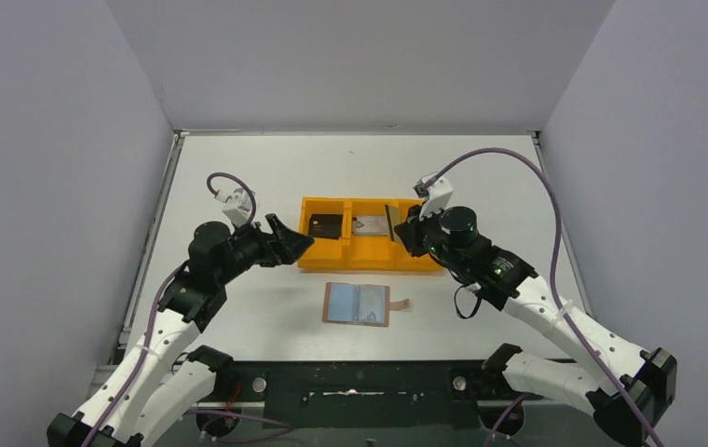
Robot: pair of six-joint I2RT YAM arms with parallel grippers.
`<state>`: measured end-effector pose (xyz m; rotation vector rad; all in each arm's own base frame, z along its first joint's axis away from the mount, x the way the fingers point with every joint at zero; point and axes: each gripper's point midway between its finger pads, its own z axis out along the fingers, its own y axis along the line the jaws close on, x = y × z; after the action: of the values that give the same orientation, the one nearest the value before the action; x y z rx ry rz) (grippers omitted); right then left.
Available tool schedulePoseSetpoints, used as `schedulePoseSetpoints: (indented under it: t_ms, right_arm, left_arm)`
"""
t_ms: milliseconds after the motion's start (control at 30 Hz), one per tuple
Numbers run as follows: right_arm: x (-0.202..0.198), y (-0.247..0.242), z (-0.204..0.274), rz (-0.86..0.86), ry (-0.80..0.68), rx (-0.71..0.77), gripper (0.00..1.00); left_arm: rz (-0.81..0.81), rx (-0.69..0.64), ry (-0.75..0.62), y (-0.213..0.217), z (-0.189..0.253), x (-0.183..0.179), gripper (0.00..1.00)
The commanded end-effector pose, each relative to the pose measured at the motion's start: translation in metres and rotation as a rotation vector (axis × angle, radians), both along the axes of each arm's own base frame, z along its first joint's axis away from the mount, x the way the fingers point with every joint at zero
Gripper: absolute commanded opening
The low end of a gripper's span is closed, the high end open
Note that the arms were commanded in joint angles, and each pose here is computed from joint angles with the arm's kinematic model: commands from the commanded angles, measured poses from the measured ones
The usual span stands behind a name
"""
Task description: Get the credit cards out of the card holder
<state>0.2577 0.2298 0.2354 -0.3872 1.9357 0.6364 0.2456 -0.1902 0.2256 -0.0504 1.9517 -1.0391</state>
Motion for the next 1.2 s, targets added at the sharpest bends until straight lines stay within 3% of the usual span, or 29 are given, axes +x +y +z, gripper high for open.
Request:
schedulePoseSetpoints:
  t_ms: [0,167,433,600,1167]
  right_arm:
    - [0.018,-0.044,-0.007,-0.046,-0.173,-0.469,0.00]
    - [0.027,-0.062,-0.031,0.052,-0.201,-0.891,0.00]
    - [0.046,-0.066,-0.050,0.270,-0.314,-1.157,0.00]
    - [0.049,-0.061,-0.072,0.464,-0.374,-1.151,0.00]
    - [0.097,-0.073,-0.102,0.492,-0.423,-1.181,0.00]
  left_arm:
    - [0.129,0.189,-0.060,0.036,0.005,0.008,0.87]
    - [0.161,0.281,-0.089,0.050,0.002,0.009,0.88]
    - [0.183,0.409,-0.085,0.067,-0.018,0.008,0.89]
    - [0.200,0.443,-0.068,0.072,-0.026,0.010,0.89]
    - [0.247,0.490,-0.060,0.081,-0.030,0.018,0.89]
